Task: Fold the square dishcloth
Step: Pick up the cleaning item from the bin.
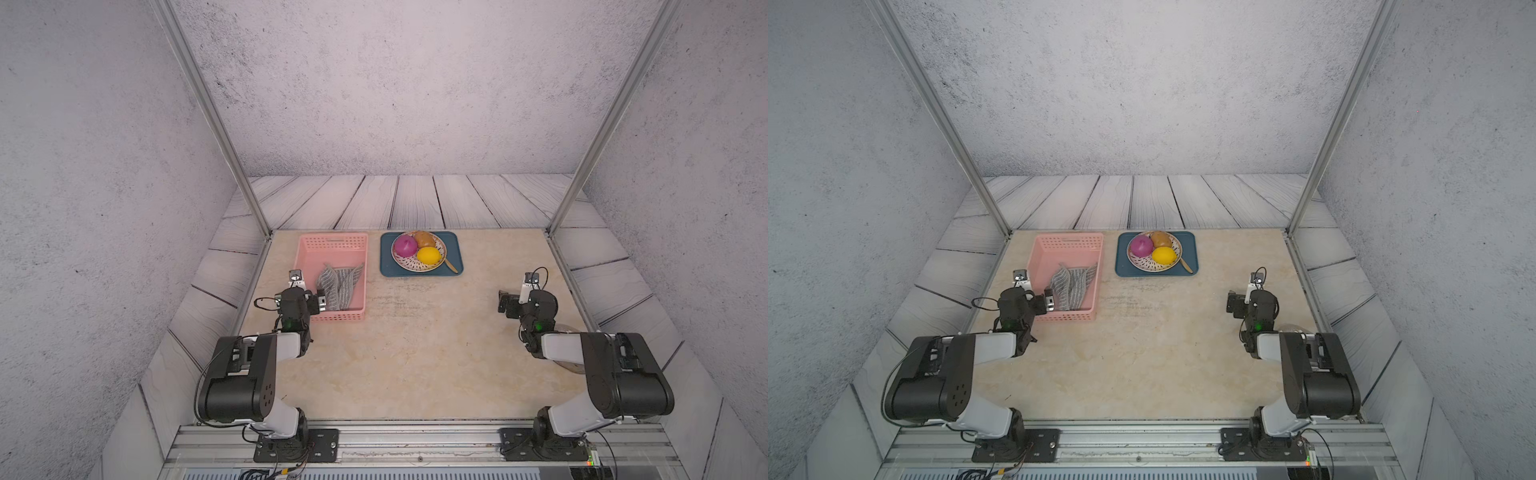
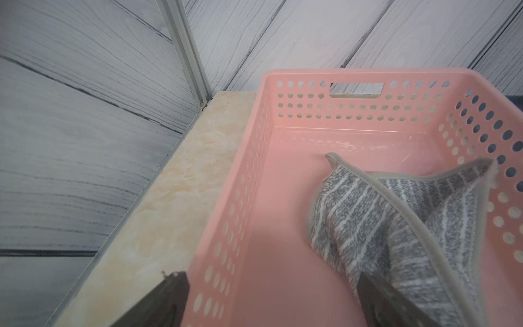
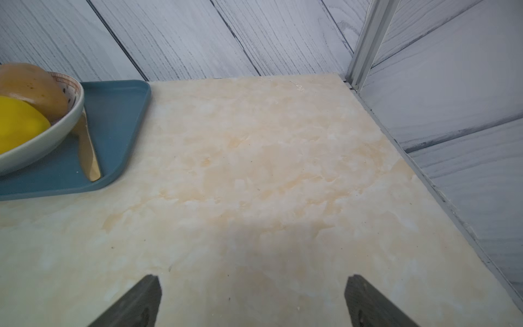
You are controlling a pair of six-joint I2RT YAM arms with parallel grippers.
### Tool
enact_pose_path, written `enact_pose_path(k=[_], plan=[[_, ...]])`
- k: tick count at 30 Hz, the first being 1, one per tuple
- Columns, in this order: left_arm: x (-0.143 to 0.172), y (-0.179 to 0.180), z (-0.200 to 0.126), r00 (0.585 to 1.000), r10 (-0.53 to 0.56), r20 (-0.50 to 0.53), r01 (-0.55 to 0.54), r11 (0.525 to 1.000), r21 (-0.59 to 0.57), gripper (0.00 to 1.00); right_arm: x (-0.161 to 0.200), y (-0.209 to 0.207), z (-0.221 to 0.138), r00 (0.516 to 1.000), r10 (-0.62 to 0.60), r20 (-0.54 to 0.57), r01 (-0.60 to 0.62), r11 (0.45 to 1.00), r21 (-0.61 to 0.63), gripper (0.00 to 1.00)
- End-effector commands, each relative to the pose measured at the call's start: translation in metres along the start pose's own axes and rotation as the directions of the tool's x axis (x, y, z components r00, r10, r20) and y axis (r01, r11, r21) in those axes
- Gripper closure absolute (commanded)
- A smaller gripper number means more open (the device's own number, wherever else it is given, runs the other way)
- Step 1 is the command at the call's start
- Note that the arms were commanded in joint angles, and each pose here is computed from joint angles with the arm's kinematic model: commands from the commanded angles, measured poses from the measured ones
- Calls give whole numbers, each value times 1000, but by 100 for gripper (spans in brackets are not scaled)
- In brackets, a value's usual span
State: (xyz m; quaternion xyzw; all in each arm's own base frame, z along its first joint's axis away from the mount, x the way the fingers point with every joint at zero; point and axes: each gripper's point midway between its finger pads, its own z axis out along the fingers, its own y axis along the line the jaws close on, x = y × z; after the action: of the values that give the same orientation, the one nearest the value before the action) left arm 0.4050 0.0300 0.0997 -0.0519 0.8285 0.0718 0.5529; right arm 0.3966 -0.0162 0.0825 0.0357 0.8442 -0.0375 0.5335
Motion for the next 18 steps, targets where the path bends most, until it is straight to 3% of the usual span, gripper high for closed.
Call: enact_pose_path(k=[1,18], plan=[[2,-1,0,1000,3,-2,-3,1000,6,0,-6,1,1,1000,-3,11,3,1000,-2,1],[2,-1,0,1000,1,-3,-1,1000,6,0,-6,0,1,1000,-4,11,4,1000,-2,1]])
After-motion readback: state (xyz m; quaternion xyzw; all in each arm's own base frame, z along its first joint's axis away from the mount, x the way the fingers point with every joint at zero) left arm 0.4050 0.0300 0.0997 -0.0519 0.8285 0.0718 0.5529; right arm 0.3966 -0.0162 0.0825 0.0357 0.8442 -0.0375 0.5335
